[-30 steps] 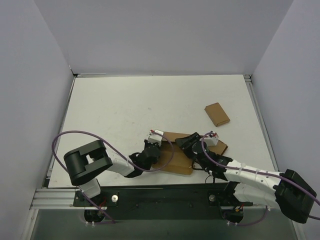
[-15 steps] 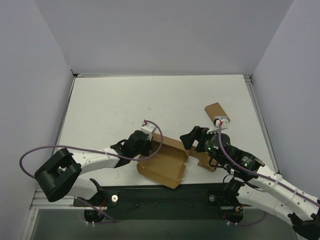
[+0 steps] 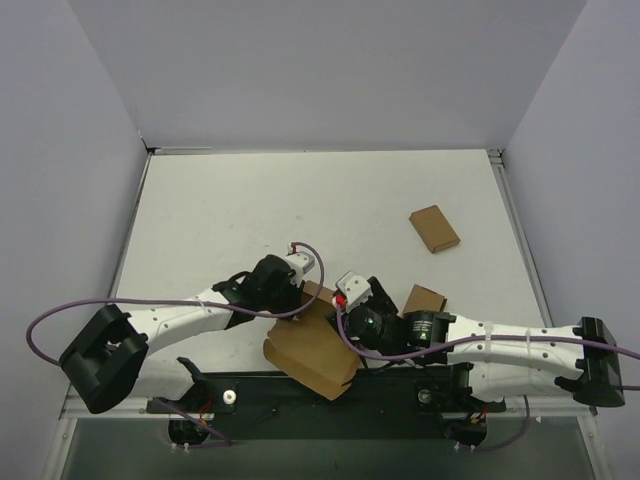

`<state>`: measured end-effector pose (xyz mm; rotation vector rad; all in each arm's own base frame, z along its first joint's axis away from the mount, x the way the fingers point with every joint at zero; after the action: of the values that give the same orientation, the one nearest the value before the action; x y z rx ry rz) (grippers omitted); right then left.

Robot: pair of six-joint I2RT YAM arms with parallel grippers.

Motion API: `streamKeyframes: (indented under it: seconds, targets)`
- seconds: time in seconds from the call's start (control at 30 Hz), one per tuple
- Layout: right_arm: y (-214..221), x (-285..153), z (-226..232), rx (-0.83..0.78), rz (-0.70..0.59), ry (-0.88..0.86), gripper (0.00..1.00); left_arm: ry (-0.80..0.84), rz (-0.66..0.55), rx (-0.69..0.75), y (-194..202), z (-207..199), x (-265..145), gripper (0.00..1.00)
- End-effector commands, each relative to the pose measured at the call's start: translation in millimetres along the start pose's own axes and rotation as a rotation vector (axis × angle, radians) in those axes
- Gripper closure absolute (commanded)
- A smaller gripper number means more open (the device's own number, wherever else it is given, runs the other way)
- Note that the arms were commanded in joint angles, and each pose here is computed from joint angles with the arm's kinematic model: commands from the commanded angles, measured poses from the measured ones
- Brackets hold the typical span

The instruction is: Fold the paper box

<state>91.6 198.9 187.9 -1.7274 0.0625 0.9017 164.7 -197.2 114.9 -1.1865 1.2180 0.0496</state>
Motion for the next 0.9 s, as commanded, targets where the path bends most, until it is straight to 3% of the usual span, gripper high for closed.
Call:
streamKeyframes:
  seconds: [0.0, 0.1, 0.3, 0.43, 0.53, 0.6, 0.87]
  targets:
    - [-14, 1, -3, -0.116, -0.077, 0.208, 0.31, 0.066, -0.002, 0.007, -10, -6, -10, 1.0]
    - [-16, 5, 4, -0.174, -0.086, 0.251, 0.35, 0.08, -0.002, 0.012, -11, -7, -12, 1.0]
    - [-12, 12, 14, -0.286, -0.067, 0.275, 0.53, 0.12, -0.016, 0.013, -13, -11, -14, 1.0]
    - [-7, 14, 19, -0.355, -0.056, 0.28, 0.79, 0.124, -0.021, 0.011, -13, -11, -13, 1.0]
    - [-5, 14, 22, -0.381, -0.053, 0.274, 0.9, 0.123, -0.038, 0.007, -15, -11, -13, 1.0]
    - [-4, 14, 24, -0.387, -0.05, 0.266, 0.94, 0.114, -0.048, 0.001, -14, -11, -12, 1.0]
    - [0, 16, 29, -0.405, -0.041, 0.256, 0.96, 0.106, -0.199, -0.024, -19, -11, -15, 0.77]
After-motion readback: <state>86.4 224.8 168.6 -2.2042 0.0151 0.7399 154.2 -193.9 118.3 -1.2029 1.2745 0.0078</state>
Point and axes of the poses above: each gripper's point midway between its finger pads, its own x axis out along the fingers, its own z axis along the line the jaws close on, y = z × x, the point moved 9 cm from there along -x, back along the fingers, and after that the axes turned 9 degrees about x, right-handed, at the moved point
